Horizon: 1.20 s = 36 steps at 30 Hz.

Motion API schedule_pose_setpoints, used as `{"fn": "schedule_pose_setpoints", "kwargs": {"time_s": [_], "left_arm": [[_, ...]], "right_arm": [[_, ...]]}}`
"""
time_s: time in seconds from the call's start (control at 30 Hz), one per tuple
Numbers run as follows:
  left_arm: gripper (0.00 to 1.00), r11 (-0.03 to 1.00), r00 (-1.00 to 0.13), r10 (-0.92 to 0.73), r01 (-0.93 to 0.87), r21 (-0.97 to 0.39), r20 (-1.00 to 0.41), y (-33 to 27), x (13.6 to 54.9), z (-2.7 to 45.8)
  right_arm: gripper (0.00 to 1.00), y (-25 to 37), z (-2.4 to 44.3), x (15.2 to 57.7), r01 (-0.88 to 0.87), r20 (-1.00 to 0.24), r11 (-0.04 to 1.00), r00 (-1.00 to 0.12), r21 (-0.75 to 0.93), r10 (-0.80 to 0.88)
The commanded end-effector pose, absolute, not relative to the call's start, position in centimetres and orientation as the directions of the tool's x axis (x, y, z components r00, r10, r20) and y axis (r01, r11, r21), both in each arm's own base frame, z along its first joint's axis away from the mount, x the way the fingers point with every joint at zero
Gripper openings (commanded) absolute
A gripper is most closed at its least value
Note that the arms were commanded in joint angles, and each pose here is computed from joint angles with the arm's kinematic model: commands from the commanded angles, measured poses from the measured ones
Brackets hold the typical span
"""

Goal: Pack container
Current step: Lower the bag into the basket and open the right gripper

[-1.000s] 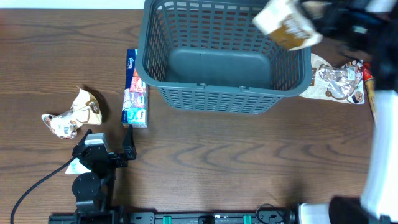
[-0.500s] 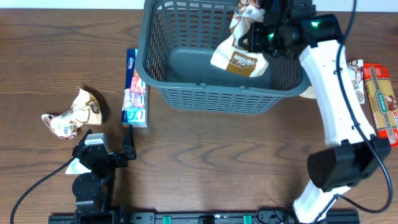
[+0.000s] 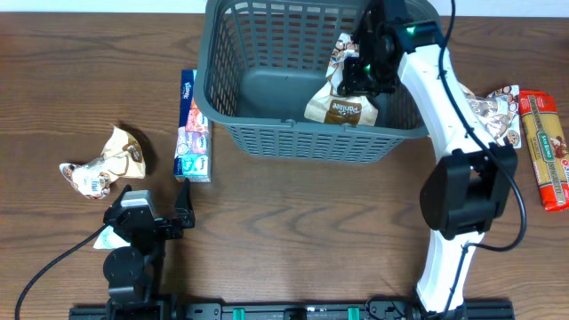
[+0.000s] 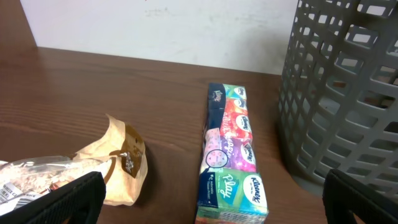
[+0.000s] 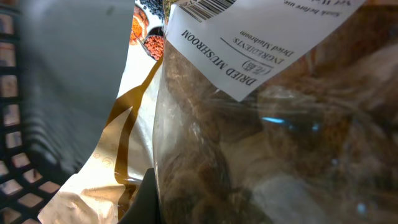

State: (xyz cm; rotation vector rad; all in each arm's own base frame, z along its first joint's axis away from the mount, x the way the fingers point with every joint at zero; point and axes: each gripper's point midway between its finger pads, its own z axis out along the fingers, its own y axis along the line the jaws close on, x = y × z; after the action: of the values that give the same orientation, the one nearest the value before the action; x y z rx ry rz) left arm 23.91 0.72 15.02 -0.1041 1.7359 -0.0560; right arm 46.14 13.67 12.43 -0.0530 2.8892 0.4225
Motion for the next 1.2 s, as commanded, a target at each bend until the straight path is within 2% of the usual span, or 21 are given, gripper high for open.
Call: {"fn": "schedule_pose_setpoints", "kwargs": {"time_s": [0.0, 0.13, 0.23, 0.27, 0.3, 0.33, 0.4, 0.43, 0.53, 0.57, 0.73, 0.87, 0.97, 1.0, 1.07, 1.17], "left_arm": [[0.99, 0.994, -0.191, -0.105, -0.032, -0.101, -0.976, 0.6, 24.0, 13.6], [0.99, 0.994, -0.191, -0.105, -0.032, -0.101, -0.976, 0.6, 24.0, 13.6], [0.99, 0.994, -0.191, -0.105, -0.032, -0.101, -0.976, 0.6, 24.0, 13.6], [0.99, 0.994, -0.191, -0.105, -0.032, -0.101, -0.976, 0.6, 24.0, 13.6], [0.99, 0.994, -0.191, -0.105, -0.032, -0.101, -0.976, 0.6, 24.0, 13.6], [0.99, 0.994, -0.191, -0.105, -0.032, -0.101, -0.976, 0.6, 24.0, 13.6], [0.98, 0.994, -0.191, -0.105, -0.032, -0.101, -0.976, 0.6, 24.0, 13.6], [0.99, 0.994, -0.191, -0.105, -0.032, -0.101, -0.976, 0.6, 24.0, 13.6], [0.99, 0.994, -0.191, -0.105, -0.032, -0.101, -0.976, 0.6, 24.0, 13.6], [0.99, 0.994, -0.191, -0.105, -0.032, -0.101, -0.976, 0.6, 24.0, 13.6], [0.98, 0.994, -0.191, -0.105, -0.032, -0.101, -0.976, 0.6, 24.0, 13.6], [0.98, 0.994, -0.191, -0.105, -0.032, -0.101, -0.976, 0.6, 24.0, 13.6], [0.99, 0.994, -0.191, -0.105, -0.032, -0.101, -0.976, 0.6, 24.0, 13.6], [0.98, 0.994, -0.191, -0.105, -0.032, -0.101, -0.976, 0.6, 24.0, 13.6], [0.99, 0.994, -0.191, -0.105, -0.032, -0.101, -0.976, 0.6, 24.0, 13.6], [0.99, 0.994, -0.191, -0.105, -0.032, -0.101, -0.976, 0.6, 24.0, 13.6]], "right_arm": [[0.01, 13.9, 10.6, 45.9, -0.081, -0.187, 0.963, -0.982, 0.257, -0.033], [0.02, 14.0, 9.3, 45.5, -0.079, -0.151, 0.969, -0.988, 0.235, -0.044], [0.18, 14.4, 9.3, 45.1, -0.087, -0.143, 0.968, -0.988, 0.234, -0.055], [0.25, 14.6, 9.3, 45.1, -0.091, -0.143, 0.968, -0.988, 0.234, -0.058], [0.41, 14.7, 9.3, 45.1, -0.094, -0.145, 0.968, -0.988, 0.234, -0.061], [0.5, 14.8, 9.3, 45.1, -0.096, -0.145, 0.967, -0.987, 0.234, -0.063], [0.61, 14.9, 9.4, 45.0, -0.095, -0.142, 0.967, -0.988, 0.235, -0.063], [0.73, 15.0, 9.5, 44.8, -0.095, -0.137, 0.965, -0.989, 0.243, -0.063], [0.9, 15.3, 10.5, 44.6, -0.105, -0.129, 0.959, -0.989, 0.263, -0.072], [0.99, 15.3, 11.1, 44.6, -0.109, -0.133, 0.959, -0.988, 0.263, -0.076], [0.99, 15.7, 17.3, 45.9, -0.155, -0.241, 0.95, -0.966, 0.272, -0.089], [0.99, 16.0, 26.4, 47.2, -0.231, -0.452, 0.934, -0.888, 0.274, -0.087], [0.99, 15.6, 33.7, 46.9, -0.262, -0.612, 0.925, -0.79, 0.275, -0.042], [0.99, 14.8, 35.9, 46.7, -0.23, -0.653, 0.932, -0.757, 0.279, 0.008], [0.99, 11.6, 39.1, 46.1, -0.043, -0.689, 0.949, -0.698, 0.313, 0.196], [0.99, 5.6, 41.6, 44.5, 0.261, -0.681, 0.884, -0.565, 0.388, 0.466]]}}
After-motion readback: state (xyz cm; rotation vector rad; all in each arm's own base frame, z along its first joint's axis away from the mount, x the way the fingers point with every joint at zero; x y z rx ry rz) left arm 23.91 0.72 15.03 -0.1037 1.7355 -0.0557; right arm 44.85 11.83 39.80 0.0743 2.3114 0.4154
